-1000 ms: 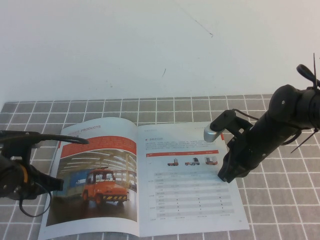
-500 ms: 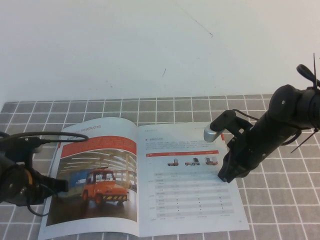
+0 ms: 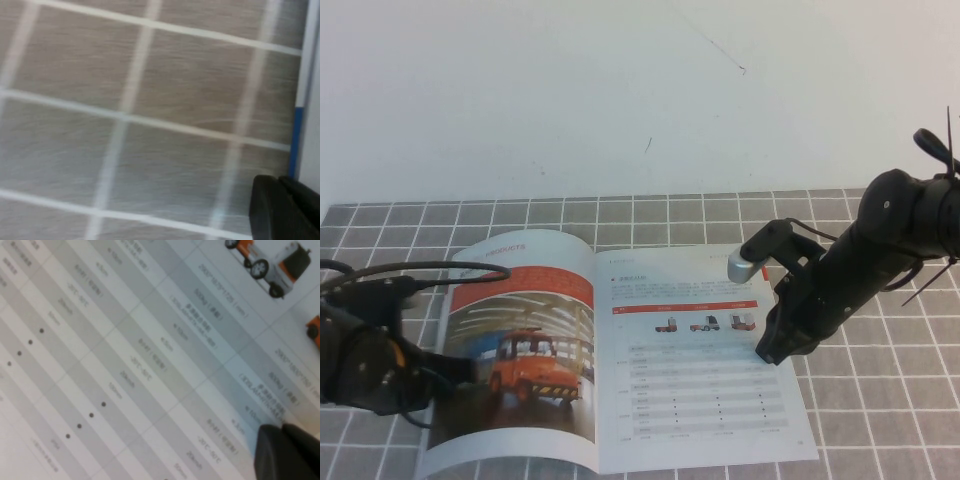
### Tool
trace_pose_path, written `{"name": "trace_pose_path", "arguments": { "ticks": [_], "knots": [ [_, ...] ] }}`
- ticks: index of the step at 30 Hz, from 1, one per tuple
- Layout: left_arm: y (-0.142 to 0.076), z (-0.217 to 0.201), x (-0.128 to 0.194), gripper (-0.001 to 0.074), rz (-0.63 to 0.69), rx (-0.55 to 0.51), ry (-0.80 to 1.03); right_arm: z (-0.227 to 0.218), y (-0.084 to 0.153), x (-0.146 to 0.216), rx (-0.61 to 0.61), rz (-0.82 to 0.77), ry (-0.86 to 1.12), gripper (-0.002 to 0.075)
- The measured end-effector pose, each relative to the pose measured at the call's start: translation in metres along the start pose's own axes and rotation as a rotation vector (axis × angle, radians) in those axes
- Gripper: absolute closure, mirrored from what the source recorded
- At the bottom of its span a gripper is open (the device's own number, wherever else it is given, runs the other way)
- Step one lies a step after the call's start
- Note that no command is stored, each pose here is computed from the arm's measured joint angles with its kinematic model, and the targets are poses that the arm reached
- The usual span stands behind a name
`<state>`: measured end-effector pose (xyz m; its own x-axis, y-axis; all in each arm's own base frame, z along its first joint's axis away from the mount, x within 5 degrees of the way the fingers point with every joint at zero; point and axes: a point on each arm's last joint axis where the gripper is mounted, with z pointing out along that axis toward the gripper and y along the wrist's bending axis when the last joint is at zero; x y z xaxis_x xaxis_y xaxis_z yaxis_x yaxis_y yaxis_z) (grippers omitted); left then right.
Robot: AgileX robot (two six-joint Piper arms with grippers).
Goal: Close book
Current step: 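Close the open booklet and leave it lying on the table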
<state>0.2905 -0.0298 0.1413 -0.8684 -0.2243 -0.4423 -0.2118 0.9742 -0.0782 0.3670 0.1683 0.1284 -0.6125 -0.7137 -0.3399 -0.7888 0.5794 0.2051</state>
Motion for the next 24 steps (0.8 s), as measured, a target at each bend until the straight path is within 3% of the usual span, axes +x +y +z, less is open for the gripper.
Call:
{"name": "trace_pose_path", "arguments": {
  "ticks": [10,16,20,24],
  "knots": [
    [-0.07,-0.008,0.024,0.0738,0.113,0.188,-0.026,0.002,0.001,-0.002,-0.023,0.035,-0.021,0.0729],
    [-0.104,-0.04,0.031,0.0738,0.176,0.336,-0.129,0.002,0.002,-0.003,-0.038,0.061,-0.039,0.0729],
    [-0.119,-0.069,0.03,0.0738,0.203,0.453,-0.236,0.003,0.003,-0.005,-0.049,0.081,-0.055,0.0729],
    [-0.12,-0.09,0.027,0.0738,0.213,0.507,-0.302,-0.002,0.002,-0.007,-0.022,0.079,-0.078,0.0729]
  ]
}}
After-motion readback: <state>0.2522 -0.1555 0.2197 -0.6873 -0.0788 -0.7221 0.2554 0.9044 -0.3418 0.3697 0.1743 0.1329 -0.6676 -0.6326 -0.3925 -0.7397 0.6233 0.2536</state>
